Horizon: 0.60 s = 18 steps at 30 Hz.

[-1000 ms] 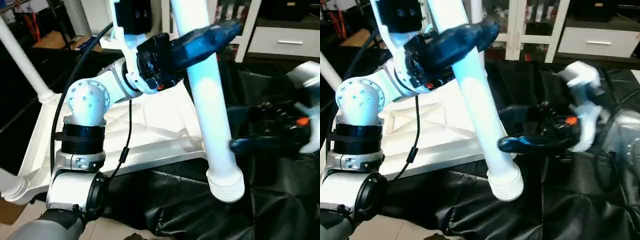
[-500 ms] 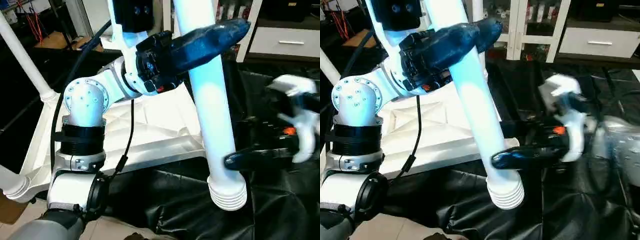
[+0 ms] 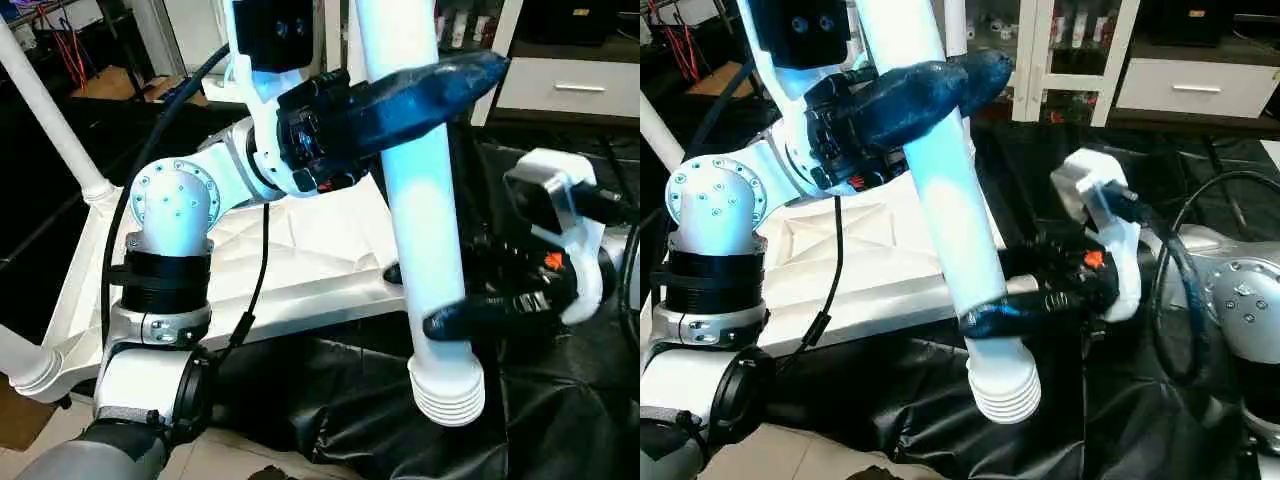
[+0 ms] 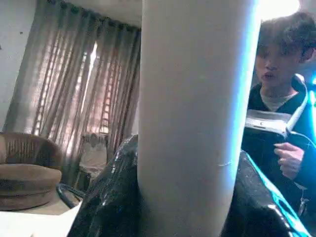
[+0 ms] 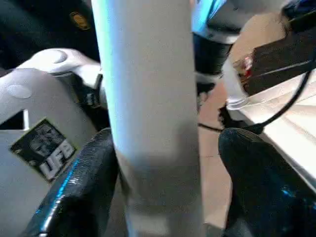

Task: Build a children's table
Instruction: Insert table leg to table base

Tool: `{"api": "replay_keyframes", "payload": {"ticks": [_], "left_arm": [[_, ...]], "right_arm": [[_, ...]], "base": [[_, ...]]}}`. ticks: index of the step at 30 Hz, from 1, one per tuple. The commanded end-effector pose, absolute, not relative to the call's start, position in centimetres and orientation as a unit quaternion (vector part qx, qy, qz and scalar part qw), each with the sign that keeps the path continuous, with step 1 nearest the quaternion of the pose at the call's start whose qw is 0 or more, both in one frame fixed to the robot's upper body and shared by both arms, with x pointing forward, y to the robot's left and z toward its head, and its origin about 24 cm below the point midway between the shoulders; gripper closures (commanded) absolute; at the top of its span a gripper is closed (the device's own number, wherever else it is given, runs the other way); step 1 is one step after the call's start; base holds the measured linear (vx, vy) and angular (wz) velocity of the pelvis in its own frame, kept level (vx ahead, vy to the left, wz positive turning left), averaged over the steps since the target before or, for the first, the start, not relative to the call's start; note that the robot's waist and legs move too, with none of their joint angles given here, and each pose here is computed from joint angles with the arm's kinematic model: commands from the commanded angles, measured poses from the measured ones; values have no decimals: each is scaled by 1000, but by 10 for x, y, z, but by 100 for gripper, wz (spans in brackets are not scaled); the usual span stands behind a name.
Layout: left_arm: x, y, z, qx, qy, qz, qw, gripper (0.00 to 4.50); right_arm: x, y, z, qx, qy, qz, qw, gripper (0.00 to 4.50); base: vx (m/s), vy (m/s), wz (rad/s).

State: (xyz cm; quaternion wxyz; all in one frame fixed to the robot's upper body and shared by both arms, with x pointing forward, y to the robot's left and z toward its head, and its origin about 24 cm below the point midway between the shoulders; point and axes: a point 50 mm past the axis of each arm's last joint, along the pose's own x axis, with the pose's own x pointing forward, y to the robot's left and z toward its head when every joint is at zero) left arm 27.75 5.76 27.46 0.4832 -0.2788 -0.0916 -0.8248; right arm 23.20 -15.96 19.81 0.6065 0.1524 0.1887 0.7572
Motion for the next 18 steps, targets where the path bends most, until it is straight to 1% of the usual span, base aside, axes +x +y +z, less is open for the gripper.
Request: {"api": "replay_keyframes", "payload": {"ticks": [1, 4, 5, 6, 9, 12, 16, 17, 18], "left_arm": [[277, 56, 275, -266, -93, -827, 486, 278], [278, 55, 273, -264, -94, -824, 493, 278], [278, 55, 270, -263, -92, -822, 496, 278], [278, 55, 270, -263, -92, -822, 496, 278], [277, 54, 268, -261, -89, -823, 497, 278], [277, 54, 268, -260, -89, -823, 497, 278], [278, 53, 266, -256, -89, -820, 505, 278], [280, 53, 264, -254, -88, -813, 516, 278], [280, 53, 264, -254, -88, -813, 516, 278]], "right_arm": [[228, -155, 200, 146, 199, 772, 586, 142], [228, -154, 198, 144, 204, 773, 584, 164], [228, -153, 197, 145, 208, 775, 578, 174], [228, -153, 197, 145, 208, 775, 578, 174], [228, -152, 195, 145, 214, 777, 575, 196], [228, -152, 195, 143, 216, 777, 573, 227], [229, -152, 194, 141, 215, 776, 576, 245], [231, -151, 194, 142, 210, 775, 579, 247], [231, -151, 194, 142, 210, 775, 579, 250]], "base": [[0, 0, 0], [0, 0, 0], [0, 0, 0], [0, 0, 0], [0, 0, 0], [0, 0, 0], [0, 0, 0], [0, 0, 0], [0, 0, 0]]}}
